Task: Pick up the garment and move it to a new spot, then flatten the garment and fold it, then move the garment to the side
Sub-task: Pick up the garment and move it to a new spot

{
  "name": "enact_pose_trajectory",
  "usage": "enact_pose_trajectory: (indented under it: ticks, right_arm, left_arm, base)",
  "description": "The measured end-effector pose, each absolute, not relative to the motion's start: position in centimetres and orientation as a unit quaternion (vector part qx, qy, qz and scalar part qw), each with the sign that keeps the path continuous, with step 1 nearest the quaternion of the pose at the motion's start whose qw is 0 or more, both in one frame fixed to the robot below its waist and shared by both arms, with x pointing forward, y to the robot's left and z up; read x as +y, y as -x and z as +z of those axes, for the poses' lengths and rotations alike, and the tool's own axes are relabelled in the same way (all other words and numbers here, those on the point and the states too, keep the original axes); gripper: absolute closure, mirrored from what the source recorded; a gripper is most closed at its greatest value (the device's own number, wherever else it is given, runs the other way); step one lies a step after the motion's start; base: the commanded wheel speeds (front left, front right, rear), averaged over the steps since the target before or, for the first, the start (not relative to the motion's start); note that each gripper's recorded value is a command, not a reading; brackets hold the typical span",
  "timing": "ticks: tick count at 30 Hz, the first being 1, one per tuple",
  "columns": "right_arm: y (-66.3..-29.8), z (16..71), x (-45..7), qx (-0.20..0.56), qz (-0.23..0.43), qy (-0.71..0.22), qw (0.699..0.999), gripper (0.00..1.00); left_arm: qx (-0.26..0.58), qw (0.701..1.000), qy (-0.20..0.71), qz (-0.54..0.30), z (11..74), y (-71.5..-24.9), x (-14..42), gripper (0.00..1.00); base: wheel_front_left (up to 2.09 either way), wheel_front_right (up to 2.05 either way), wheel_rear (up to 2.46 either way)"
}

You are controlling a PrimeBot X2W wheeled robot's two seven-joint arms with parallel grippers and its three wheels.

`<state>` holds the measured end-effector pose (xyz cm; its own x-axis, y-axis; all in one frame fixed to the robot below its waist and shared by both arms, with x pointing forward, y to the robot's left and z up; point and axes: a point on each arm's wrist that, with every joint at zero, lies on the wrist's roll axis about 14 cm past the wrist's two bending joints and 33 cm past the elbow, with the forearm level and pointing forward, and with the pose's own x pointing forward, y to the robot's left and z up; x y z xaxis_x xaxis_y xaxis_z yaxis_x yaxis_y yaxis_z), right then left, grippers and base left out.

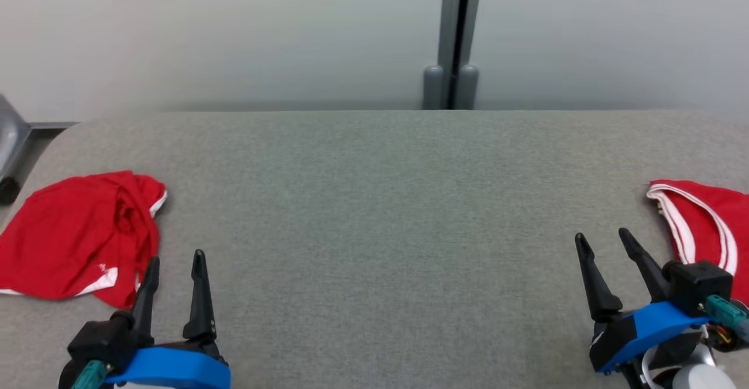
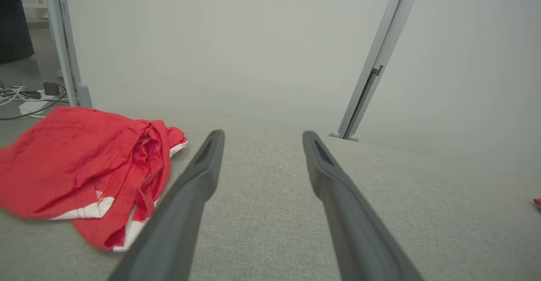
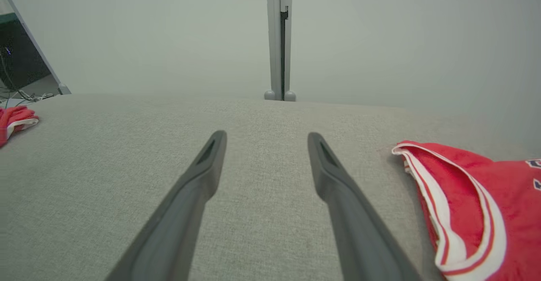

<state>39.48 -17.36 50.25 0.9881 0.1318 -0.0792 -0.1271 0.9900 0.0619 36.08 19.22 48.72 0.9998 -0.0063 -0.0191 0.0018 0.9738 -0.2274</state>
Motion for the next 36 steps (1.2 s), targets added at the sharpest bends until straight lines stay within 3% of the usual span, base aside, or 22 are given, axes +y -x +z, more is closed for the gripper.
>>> enact_pose_trajectory:
  ticks: [20, 27, 36]
  right_arm:
    - [-42.1, 50.7, -0.1, 0.023, 0.290, -0.041, 0.956, 0.00]
    - [-42.0, 49.7, 3.0, 0.033, 0.323, -0.051, 0.944, 0.00]
    - [-42.2, 48.9, 2.9, 0.044, 0.322, -0.049, 0.945, 0.00]
  left_arm:
    - [-0.013, 0.972, 0.112, 0.207, 48.9, -25.2, 30.7, 0.00]
    - [-0.009, 0.963, 0.109, 0.246, 48.7, -22.9, 32.4, 0.00]
    - [-0.004, 0.960, 0.112, 0.258, 48.5, -22.8, 32.8, 0.00]
  base:
    - [0.00, 0.00, 0.00]
    - [0.00, 0.00, 0.00]
    - [0.00, 0.00, 0.00]
